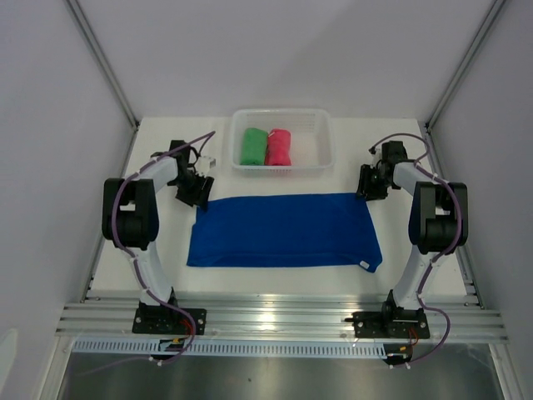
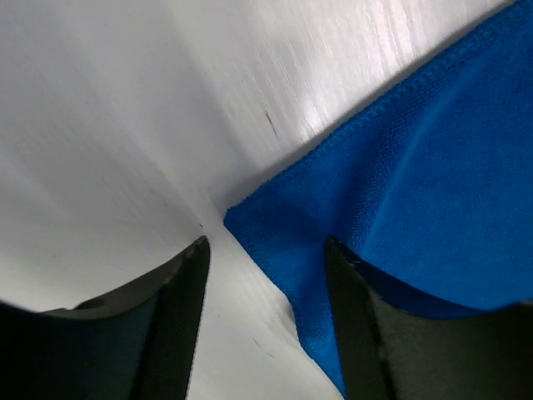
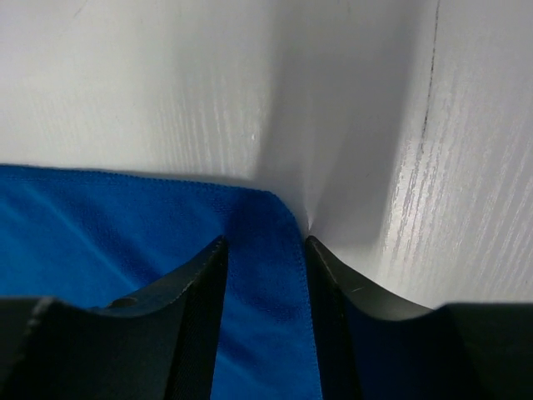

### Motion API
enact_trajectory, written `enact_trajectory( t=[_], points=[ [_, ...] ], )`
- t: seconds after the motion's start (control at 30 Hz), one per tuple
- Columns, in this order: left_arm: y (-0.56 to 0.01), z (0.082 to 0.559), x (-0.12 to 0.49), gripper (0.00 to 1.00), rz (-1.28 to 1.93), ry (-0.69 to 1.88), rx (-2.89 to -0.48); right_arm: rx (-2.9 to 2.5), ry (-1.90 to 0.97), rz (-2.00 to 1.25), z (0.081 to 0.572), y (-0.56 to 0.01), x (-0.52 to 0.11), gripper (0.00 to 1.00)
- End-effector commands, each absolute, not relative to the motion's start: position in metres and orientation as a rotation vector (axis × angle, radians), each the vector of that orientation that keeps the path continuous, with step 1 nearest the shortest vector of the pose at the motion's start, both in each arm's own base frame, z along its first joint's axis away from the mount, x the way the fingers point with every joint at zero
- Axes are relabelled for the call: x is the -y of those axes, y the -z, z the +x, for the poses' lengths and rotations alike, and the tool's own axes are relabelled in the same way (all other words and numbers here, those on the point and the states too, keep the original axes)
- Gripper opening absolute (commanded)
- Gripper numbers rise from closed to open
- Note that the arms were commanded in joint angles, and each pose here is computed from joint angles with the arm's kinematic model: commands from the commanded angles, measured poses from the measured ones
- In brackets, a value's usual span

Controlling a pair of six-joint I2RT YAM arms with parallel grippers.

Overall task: Roll the towels
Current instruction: Flatten the towel

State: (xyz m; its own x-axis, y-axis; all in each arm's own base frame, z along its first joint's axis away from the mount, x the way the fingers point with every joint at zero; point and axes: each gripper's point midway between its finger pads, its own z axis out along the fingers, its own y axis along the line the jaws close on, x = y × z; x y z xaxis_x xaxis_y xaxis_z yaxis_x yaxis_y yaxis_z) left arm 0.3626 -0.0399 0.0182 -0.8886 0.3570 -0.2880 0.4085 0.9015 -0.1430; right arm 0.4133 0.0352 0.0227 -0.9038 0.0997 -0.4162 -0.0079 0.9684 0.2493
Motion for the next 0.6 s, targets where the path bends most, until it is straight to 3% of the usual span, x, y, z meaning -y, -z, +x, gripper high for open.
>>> enact_trajectory(
  t=[0.0, 0.13, 0.2, 0.33, 0.5, 0.57],
  points=[
    [-0.019, 0.375, 0.037, 0.58, 0.513, 0.255, -2.839, -2.699, -0.396, 0.023, 0.412, -0.024, -0.04, 0.45],
    [-0.013, 0.382, 0.029, 0.51, 0.461, 0.189, -2.849, -2.659, -0.459, 0.026, 0.413, -0.028, -0.05, 0.4],
    [-0.012, 0.382, 0.032, 0.43, 0.474, 0.211, -2.843, -2.653, -0.484, 0.038, 0.413, -0.027, -0.054, 0.38],
    [-0.01, 0.378, 0.041, 0.31, 0.501, 0.295, -2.841, -2.648, -0.516, 0.063, 0.415, -0.025, -0.058, 0.27],
    [-0.019, 0.379, 0.056, 0.03, 0.53, 0.419, -2.797, -2.607, -0.511, 0.117, 0.424, -0.033, -0.051, 0.14],
    [-0.016, 0.381, 0.052, 0.01, 0.522, 0.393, -2.805, -2.578, -0.52, 0.139, 0.431, -0.04, -0.048, 0.12]
  ],
)
